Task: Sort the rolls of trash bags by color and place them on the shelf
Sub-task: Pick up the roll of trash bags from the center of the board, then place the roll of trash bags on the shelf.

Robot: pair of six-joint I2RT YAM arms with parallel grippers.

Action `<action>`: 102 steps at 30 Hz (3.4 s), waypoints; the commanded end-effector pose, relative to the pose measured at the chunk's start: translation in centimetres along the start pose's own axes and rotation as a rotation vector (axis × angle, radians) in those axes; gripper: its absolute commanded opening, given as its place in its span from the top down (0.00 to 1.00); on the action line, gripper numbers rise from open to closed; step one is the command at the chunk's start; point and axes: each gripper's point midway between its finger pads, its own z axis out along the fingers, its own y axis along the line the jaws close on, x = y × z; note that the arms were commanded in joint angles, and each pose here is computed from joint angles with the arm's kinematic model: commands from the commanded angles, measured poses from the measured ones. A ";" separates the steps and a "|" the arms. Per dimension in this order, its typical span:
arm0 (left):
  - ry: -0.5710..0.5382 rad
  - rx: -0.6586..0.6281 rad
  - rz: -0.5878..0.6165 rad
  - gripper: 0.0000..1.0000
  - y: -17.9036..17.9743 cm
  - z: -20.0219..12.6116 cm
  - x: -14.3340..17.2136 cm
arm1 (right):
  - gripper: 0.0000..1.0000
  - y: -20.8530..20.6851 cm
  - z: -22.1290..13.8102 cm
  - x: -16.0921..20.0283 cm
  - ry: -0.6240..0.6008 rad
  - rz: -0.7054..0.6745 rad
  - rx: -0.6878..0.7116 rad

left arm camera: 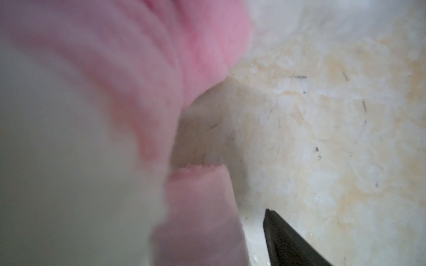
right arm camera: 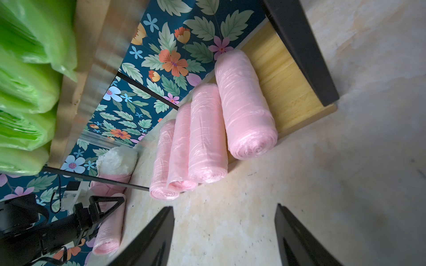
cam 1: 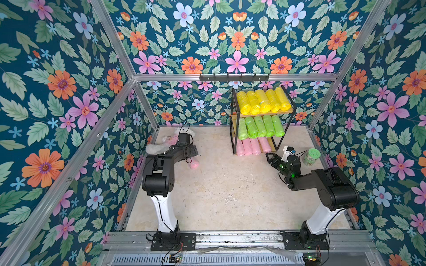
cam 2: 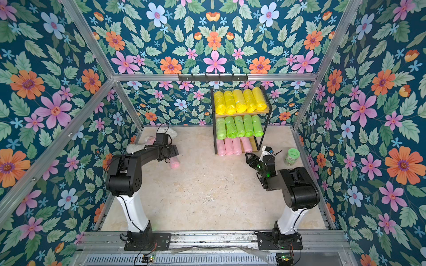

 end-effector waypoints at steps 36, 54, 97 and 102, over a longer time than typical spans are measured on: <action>-0.075 0.179 -0.131 0.62 -1.5 -4.6 4.4 | 0.28 6.3 -2.4 3.2 0.074 0.032 -0.167; -0.364 0.720 -0.467 0.70 -14.9 -20.1 2.6 | 0.09 23.1 -7.7 9.7 0.154 0.018 -0.581; -0.395 0.934 -0.623 0.67 -19.2 -25.2 5.8 | 0.60 26.7 -4.7 11.2 0.144 0.209 -0.631; -0.403 0.906 -0.612 0.52 -18.7 -24.8 6.0 | 0.64 26.0 -4.6 10.7 0.131 0.205 -0.614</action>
